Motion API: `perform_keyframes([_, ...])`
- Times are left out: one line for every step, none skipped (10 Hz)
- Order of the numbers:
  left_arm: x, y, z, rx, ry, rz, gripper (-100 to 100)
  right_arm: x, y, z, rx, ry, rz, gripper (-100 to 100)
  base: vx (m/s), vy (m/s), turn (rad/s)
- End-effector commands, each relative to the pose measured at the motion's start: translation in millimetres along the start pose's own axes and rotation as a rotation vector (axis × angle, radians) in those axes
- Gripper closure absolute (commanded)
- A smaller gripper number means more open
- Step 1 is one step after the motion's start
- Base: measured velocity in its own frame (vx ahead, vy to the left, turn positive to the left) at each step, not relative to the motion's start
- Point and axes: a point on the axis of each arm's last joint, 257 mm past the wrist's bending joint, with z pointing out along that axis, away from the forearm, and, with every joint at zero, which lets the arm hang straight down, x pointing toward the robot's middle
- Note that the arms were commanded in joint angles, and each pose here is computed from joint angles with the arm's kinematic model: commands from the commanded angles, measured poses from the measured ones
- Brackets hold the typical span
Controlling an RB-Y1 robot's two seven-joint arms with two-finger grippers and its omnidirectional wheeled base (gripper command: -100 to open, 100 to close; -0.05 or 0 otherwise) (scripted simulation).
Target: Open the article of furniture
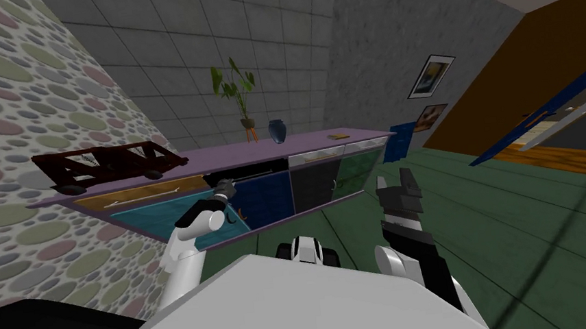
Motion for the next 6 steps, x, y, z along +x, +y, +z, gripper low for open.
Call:
perform_keyframes([19.6,-1.6,22.9,0.011,0.037,-0.025,100,0.1,0.0,0.0,0.000,0.000,0.000,0,-0.092,-0.046,0.018])
perform_keyframes([14.4,11.7,25.5,-0.016,0.027,-0.030,100,0.1,0.0,0.0,0.000,0.000,0.000,0,-0.028,-0.017,0.002])
perform_keyframes([10.5,21.8,27.2,-0.036,0.020,-0.035,100,0.0,0.0,0.0,0.000,0.000,0.000,0,0.004,-0.005,-0.009])
perform_keyframes([4.2,38.4,29.4,-0.069,0.008,-0.042,100,0.0,0.0,0.0,0.000,0.000,0.000,0,0.014,0.003,-0.023])
perform_keyframes([4.1,38.7,29.5,-0.070,0.007,-0.042,100,0.0,0.0,0.0,0.000,0.000,0.000,0,0.012,0.002,0.008])
perform_keyframes([4.1,38.7,29.5,-0.070,0.007,-0.042,100,0.0,0.0,-0.1,0.000,0.000,0.000,0,0.006,-0.005,0.006])
